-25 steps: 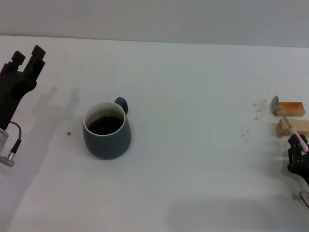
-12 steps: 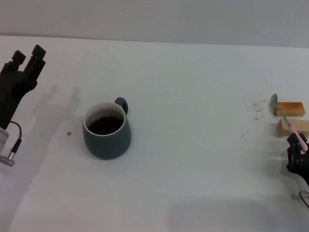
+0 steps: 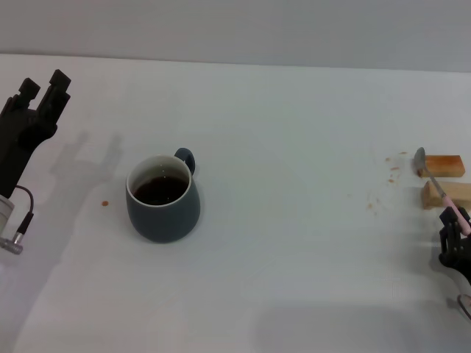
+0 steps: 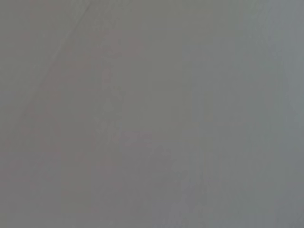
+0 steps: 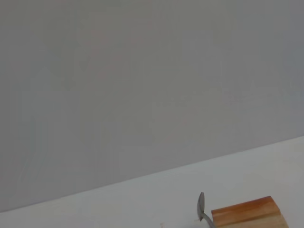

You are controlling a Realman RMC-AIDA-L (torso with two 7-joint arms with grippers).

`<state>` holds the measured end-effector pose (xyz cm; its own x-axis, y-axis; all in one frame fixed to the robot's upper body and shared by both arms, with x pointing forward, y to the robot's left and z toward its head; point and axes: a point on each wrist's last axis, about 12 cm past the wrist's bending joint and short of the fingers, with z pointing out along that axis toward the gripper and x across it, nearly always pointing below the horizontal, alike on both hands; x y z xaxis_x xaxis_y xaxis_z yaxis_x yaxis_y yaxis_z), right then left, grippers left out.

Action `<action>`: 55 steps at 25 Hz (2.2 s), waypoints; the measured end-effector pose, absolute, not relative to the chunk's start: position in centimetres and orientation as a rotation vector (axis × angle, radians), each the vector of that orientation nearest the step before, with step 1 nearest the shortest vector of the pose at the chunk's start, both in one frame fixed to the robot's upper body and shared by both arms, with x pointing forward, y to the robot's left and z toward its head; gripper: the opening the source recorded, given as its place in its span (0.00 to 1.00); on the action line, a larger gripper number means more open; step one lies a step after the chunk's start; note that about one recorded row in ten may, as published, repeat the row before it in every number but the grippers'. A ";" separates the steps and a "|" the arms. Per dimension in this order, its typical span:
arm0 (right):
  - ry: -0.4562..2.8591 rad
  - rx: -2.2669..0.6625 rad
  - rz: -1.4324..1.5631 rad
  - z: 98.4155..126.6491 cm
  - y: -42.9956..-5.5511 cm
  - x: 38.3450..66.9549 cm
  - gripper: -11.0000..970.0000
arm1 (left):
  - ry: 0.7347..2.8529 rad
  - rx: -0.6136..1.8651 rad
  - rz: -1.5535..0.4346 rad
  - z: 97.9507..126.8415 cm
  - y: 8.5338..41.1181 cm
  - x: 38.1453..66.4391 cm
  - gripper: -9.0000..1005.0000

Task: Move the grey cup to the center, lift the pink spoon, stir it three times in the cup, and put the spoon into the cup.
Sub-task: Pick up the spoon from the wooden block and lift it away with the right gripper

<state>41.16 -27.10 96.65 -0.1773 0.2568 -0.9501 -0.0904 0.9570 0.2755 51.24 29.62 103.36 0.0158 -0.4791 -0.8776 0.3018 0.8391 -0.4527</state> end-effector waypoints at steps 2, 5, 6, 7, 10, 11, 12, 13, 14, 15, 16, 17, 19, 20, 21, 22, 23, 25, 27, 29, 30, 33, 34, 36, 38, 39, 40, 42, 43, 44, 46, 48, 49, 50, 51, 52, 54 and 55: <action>1.726 0.126 0.309 96.6 -27.1 41.1 0.11 | 1.433 -0.153 -0.612 103.3 29.6 51.2 0.69; 1.727 0.126 0.308 96.6 -27.1 41.1 0.12 | 1.434 -0.156 -0.619 103.3 29.6 51.2 0.69; 1.728 0.126 0.308 96.6 -27.1 41.1 0.11 | 1.434 -0.158 -0.621 103.3 29.6 51.1 0.69; 1.728 0.125 0.308 96.6 -27.1 41.1 0.11 | 1.435 -0.158 -0.622 103.3 29.6 51.1 0.69; 1.730 0.124 0.308 96.6 -27.1 41.1 0.11 | 1.431 -0.158 -0.625 103.3 29.6 51.1 0.69; 1.731 0.124 0.308 96.6 -27.1 41.1 0.11 | 1.430 -0.159 -0.625 103.3 29.6 51.1 0.69; 1.731 0.125 0.308 96.5 -27.1 41.1 0.11 | 1.430 -0.159 -0.625 103.3 29.6 51.0 0.69; 1.732 0.125 0.308 96.5 -27.1 41.1 0.11 | 1.430 -0.160 -0.625 103.3 29.6 51.0 0.69; 1.733 0.125 0.308 96.5 -27.1 41.1 0.11 | 1.430 -0.160 -0.625 103.3 29.6 51.0 0.69; 1.735 0.124 0.307 96.5 -27.1 41.0 0.11 | 1.430 -0.161 -0.625 103.3 29.6 51.0 0.69; 1.737 0.123 0.307 96.5 -27.2 41.0 0.11 | 1.430 -0.161 -0.625 103.3 29.7 50.9 0.69; 1.740 0.122 0.307 96.4 -27.1 41.0 0.11 | 1.431 -0.162 -0.625 103.3 29.7 50.9 0.69; 1.747 0.116 0.310 96.4 -27.1 41.0 0.11 | 1.431 -0.162 -0.625 103.3 29.7 50.9 0.69; 1.750 0.114 0.311 96.3 -27.1 40.9 0.11 | 1.431 -0.162 -0.625 103.3 29.7 50.9 0.69; 1.750 0.113 0.311 96.3 -27.1 40.9 0.11 | 1.431 -0.163 -0.625 103.3 29.7 50.9 0.69; 1.750 0.112 0.312 96.3 -27.1 40.9 0.12 | 1.431 -0.163 -0.624 103.2 29.7 50.9 0.69; 1.751 0.112 0.312 96.3 -27.0 40.9 0.12 | 1.432 -0.163 -0.624 103.2 29.7 50.9 0.69; 1.751 0.113 0.313 96.3 -27.0 40.9 0.12 | 1.432 -0.164 -0.624 103.2 29.7 50.8 0.69; 1.751 0.113 0.313 96.3 -27.0 40.9 0.11 | 1.432 -0.164 -0.624 103.2 29.7 50.8 0.69; 1.750 0.112 0.314 96.3 -27.0 41.0 0.11 | 1.432 -0.164 -0.624 103.2 29.7 50.8 0.69; 1.750 0.111 0.315 96.3 -27.0 41.0 0.11 | 1.432 -0.164 -0.624 103.2 29.7 50.8 0.69; 1.749 0.110 0.316 96.4 -26.9 41.1 0.11 | 1.432 -0.163 -0.624 103.2 29.7 50.8 0.69; 1.748 0.110 0.316 96.4 -26.9 41.1 0.11 | 1.432 -0.163 -0.624 103.2 29.7 50.9 0.69; 1.747 0.110 0.316 96.4 -26.9 41.1 0.11 | 1.431 -0.164 -0.624 103.2 29.7 50.9 0.69; 1.745 0.109 0.316 96.4 -27.0 41.1 0.11 | 1.431 -0.164 -0.623 103.2 29.7 50.9 0.69; 1.744 0.109 0.316 96.4 -27.0 41.1 0.11 | 1.431 -0.164 -0.623 103.2 29.7 50.9 0.69; 1.742 0.109 0.316 96.4 -27.0 41.1 0.11 | 1.431 -0.164 -0.623 103.2 29.7 50.9 0.69; 1.740 0.109 0.316 96.5 -27.0 41.1 0.11 | 1.432 -0.165 -0.622 103.2 29.7 50.9 0.69; 1.740 0.109 0.315 96.5 -27.0 41.1 0.11 | 1.432 -0.166 -0.622 103.2 29.7 50.9 0.69; 1.739 0.109 0.315 96.5 -27.0 41.1 0.11 | 1.433 -0.166 -0.621 103.2 29.7 50.9 0.69; 1.739 0.108 0.315 96.5 -27.0 41.1 0.12 | 1.433 -0.167 -0.621 103.2 29.7 50.9 0.69; 1.738 0.108 0.314 96.5 -27.0 41.1 0.12 | 1.433 -0.167 -0.621 103.2 29.7 50.9 0.69; 1.738 0.107 0.314 96.5 -27.0 41.1 0.12 | 1.433 -0.167 -0.621 103.2 29.7 50.9 0.69; 1.738 0.107 0.314 96.5 -27.0 41.1 0.11 | 1.433 -0.167 -0.621 103.2 29.8 50.9 0.69; 1.738 0.107 0.314 96.5 -27.0 41.2 0.11 | 1.433 -0.167 -0.621 103.2 29.8 50.9 0.69; 1.737 0.106 0.314 96.5 -27.0 41.2 0.11 | 1.432 -0.168 -0.620 103.2 29.8 50.9 0.69; 1.735 0.106 0.315 96.5 -27.0 41.2 0.11 | 1.432 -0.168 -0.620 103.2 29.8 50.9 0.69; 1.734 0.106 0.315 96.5 -27.0 41.2 0.11 | 1.432 -0.168 -0.620 103.2 29.8 50.9 0.69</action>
<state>41.20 -27.02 96.55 -0.1893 0.2454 -0.9508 -0.1049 0.9577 0.2680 50.90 29.76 103.23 0.0124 -0.4926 -0.8702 0.2977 0.8326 -0.4671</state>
